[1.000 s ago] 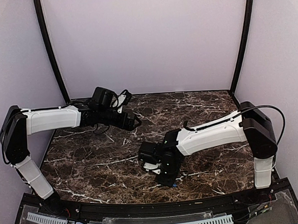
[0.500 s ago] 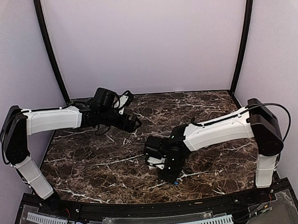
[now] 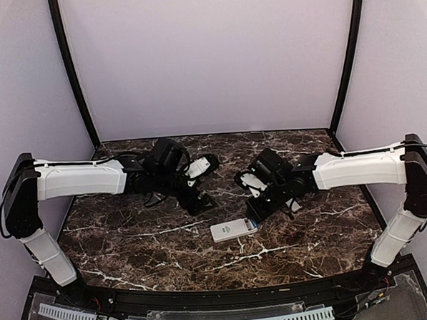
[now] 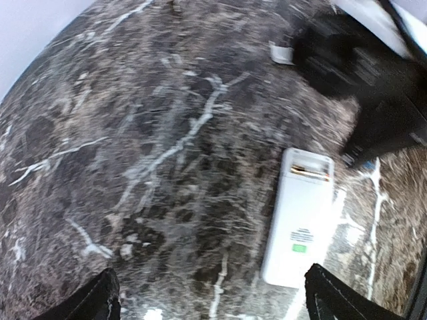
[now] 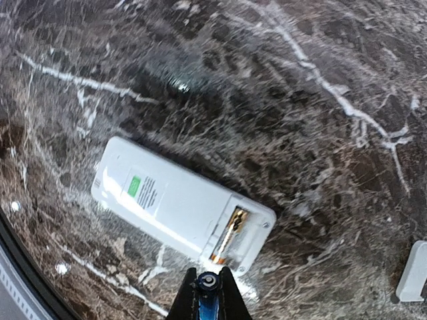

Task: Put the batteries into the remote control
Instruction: Pick up the battery at the center of the board, then hold the remote control without the battery cover at the center of the board.

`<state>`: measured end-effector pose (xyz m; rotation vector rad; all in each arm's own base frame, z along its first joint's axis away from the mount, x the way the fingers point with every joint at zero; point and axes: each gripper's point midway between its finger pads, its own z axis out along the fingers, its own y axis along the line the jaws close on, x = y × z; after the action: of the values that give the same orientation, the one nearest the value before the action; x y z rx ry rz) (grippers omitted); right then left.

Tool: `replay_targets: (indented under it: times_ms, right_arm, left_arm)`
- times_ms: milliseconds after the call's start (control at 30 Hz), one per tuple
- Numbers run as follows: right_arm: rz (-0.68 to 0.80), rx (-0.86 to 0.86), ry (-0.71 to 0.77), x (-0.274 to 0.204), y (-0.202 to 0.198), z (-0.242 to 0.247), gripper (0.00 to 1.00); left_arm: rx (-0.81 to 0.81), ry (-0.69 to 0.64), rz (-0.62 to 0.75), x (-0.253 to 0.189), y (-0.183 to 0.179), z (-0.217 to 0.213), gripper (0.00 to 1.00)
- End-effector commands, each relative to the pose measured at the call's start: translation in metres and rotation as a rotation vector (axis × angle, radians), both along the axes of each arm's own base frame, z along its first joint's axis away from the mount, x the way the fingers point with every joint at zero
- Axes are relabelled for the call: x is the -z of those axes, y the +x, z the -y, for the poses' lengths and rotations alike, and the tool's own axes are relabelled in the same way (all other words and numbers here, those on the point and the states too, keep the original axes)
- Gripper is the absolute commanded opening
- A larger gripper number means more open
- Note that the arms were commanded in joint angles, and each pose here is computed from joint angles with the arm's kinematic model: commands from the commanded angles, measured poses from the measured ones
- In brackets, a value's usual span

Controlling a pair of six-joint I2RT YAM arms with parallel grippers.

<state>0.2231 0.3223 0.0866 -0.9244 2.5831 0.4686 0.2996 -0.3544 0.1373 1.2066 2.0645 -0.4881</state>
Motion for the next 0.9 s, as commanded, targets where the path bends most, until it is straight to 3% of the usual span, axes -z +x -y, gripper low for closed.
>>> replay_targets:
  times_ms: [0,300,867]
  right_arm:
    - [0.115,0.098,0.199,-0.026,0.041,-0.008,0.0]
    - [0.141,0.148,0.316,0.0,0.057,-0.008,0.0]
    - [0.093,0.141,0.279,0.044,0.048,0.006,0.0]
  left_arm:
    - [0.296,0.091,-0.075,0.032,-0.067,0.011,0.97]
    - [0.35,0.134,-0.128,0.083,-0.078,0.016,0.99]
    - [0.354,0.198,-0.12,0.119,-0.075,0.021,0.99]
